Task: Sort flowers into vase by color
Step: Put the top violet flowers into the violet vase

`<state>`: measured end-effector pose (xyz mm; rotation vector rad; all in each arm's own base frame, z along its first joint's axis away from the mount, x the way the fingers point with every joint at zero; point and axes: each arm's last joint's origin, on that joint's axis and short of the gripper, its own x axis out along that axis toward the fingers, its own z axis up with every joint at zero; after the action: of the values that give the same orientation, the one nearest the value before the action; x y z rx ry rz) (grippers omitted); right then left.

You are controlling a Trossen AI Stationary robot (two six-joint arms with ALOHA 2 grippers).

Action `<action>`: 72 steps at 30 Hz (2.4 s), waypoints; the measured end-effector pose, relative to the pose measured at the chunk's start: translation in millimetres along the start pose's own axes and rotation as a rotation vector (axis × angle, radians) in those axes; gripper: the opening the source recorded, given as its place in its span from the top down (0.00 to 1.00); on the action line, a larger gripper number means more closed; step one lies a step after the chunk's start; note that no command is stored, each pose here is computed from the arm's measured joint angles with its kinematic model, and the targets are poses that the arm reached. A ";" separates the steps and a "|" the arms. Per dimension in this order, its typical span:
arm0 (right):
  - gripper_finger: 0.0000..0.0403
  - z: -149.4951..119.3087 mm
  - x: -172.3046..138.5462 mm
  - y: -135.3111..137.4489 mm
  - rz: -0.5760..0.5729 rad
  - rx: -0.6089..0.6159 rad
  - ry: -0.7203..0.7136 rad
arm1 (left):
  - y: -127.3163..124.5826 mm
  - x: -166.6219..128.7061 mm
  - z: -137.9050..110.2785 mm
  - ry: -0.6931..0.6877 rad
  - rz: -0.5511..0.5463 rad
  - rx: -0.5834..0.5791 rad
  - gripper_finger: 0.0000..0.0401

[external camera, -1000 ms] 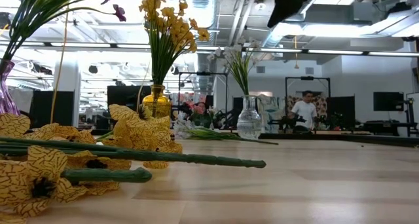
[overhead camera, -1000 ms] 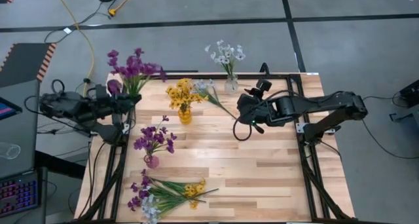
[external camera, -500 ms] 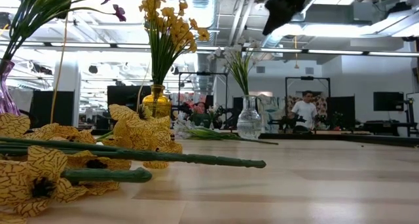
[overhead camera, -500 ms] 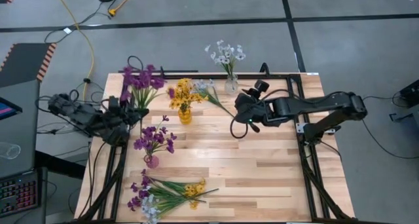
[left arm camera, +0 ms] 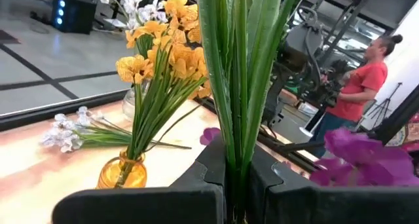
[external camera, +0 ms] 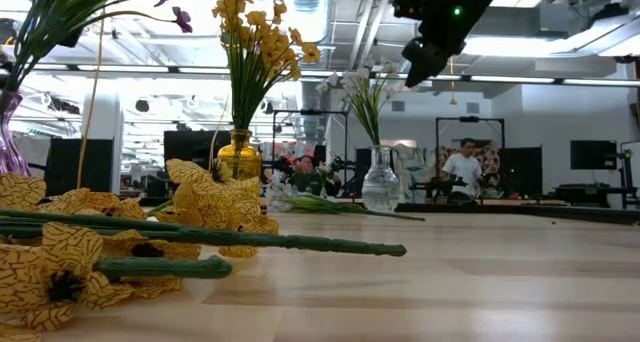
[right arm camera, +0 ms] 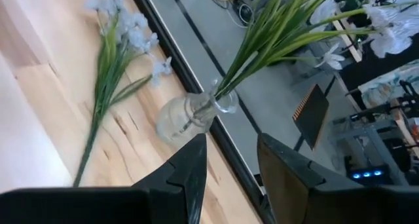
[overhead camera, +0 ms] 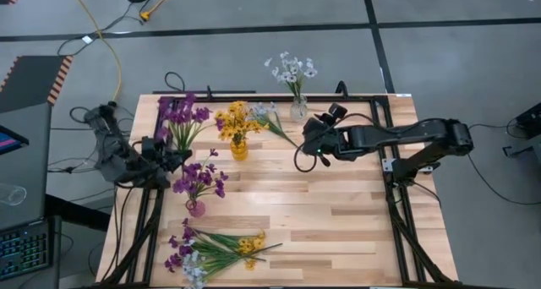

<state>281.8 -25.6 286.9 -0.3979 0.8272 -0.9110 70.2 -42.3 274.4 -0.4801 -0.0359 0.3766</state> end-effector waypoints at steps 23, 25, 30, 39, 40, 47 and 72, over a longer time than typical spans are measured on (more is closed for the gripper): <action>0.60 10.0 -4.0 3.8 0.059 0.059 -0.076 | -48.9 -14.9 -70.7 -0.061 0.007 0.176 1.00; 0.60 10.0 -5.4 4.8 0.063 0.056 -0.079 | -49.5 -14.0 -72.8 -0.063 0.012 0.190 1.00; 0.60 10.2 -8.4 7.1 0.071 0.051 -0.088 | -49.7 -13.3 -75.5 -0.065 0.016 0.219 1.00; 0.60 11.1 -8.9 7.3 0.073 0.059 -0.095 | -52.1 -12.8 -83.2 -0.064 0.019 0.299 0.99; 0.60 11.0 -8.9 7.3 0.073 0.058 -0.095 | -52.5 -12.5 -84.6 -0.065 0.021 0.307 0.99; 0.60 11.2 -8.9 7.3 0.072 0.059 -0.095 | -54.2 -5.2 -95.5 -0.076 0.061 0.354 0.99; 0.60 11.1 -8.9 7.3 0.072 0.058 -0.095 | -56.7 -2.1 -111.3 0.068 0.009 0.406 0.99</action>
<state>291.2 -14.5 293.6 -0.3559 0.7225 -0.8408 101.3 -139.0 201.7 -0.0911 0.1070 0.3647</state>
